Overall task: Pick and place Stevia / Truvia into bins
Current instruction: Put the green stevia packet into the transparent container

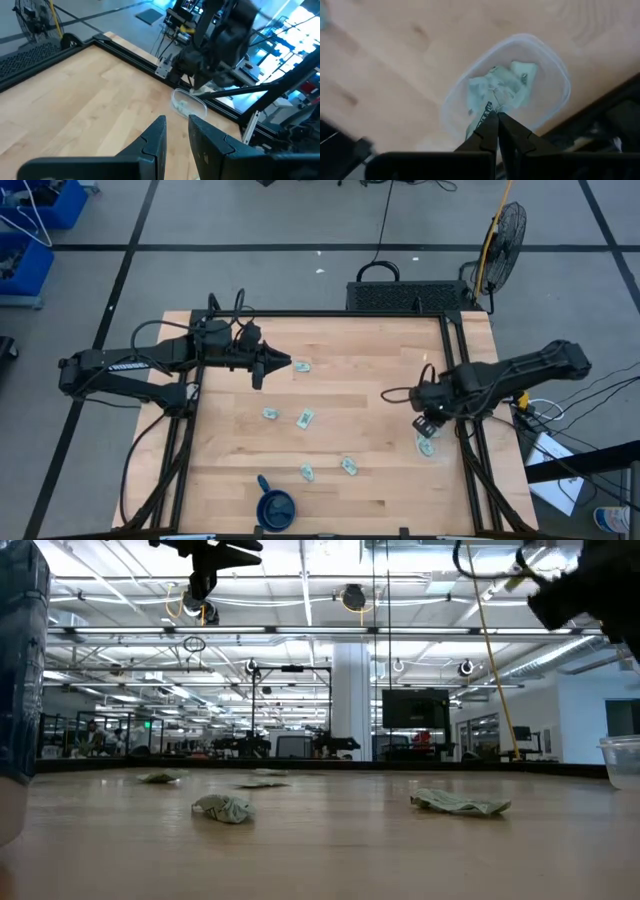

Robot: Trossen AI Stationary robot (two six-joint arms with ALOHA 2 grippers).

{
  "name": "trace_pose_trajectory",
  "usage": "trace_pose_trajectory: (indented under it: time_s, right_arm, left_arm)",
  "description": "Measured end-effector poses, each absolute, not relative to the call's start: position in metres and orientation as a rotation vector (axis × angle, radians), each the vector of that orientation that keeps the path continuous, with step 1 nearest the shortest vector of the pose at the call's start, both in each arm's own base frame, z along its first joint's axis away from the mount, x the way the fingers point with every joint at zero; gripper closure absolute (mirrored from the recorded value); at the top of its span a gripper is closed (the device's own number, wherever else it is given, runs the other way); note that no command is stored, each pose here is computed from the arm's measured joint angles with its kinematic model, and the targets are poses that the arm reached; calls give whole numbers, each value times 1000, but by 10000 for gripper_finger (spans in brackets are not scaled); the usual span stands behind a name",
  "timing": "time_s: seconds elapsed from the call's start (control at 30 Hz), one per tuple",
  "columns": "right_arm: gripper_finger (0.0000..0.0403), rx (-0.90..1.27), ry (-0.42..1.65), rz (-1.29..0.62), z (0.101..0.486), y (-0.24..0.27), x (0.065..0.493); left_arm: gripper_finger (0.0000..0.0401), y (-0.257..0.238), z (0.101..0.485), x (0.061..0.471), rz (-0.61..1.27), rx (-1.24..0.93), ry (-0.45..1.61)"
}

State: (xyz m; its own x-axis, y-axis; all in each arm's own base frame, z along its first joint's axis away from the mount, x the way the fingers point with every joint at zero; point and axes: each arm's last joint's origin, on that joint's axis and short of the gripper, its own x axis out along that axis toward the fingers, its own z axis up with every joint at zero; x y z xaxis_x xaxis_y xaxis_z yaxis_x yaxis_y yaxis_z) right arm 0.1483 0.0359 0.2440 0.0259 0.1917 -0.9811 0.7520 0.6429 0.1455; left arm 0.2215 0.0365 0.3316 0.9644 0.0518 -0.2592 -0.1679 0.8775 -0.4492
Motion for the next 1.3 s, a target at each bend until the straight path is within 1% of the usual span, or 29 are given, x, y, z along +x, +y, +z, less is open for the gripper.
trace_pose_trajectory:
  time_s: [0.17, 0.33, 0.47, 0.67, 0.8, 0.9, 0.97, 1.13, 1.3]
  right_arm:
    - [397, 828, 1518, -595, 203, 35, 144]
    - [389, 836, 1520, -603, 179, 34, 139]
    - [372, 841, 1500, -593, 172, 33, 139]
    - [339, 843, 1438, -568, 172, 34, 144]
    - [327, 925, 1380, -588, 175, 35, 150]
    - [333, 990, 1280, -534, 187, 38, 162]
    - [342, 1006, 1178, -488, 200, 39, 171]
    - [362, 991, 788, -373, 243, 38, 194]
    - [359, 957, 483, -201, 270, 34, 212]
  left_arm:
    - [316, 37, 332, 222, 116, -490, 244]
    - [316, 37, 332, 222, 116, -490, 244]
    - [316, 37, 332, 222, 116, -490, 244]
    - [316, 37, 332, 222, 117, -494, 244]
    - [316, 37, 332, 222, 117, -495, 244]
    - [316, 37, 332, 222, 118, -499, 244]
    - [316, 37, 332, 222, 119, -511, 243]
    - [316, 37, 332, 222, 120, -517, 243]
    - [316, 37, 332, 222, 120, -517, 242]
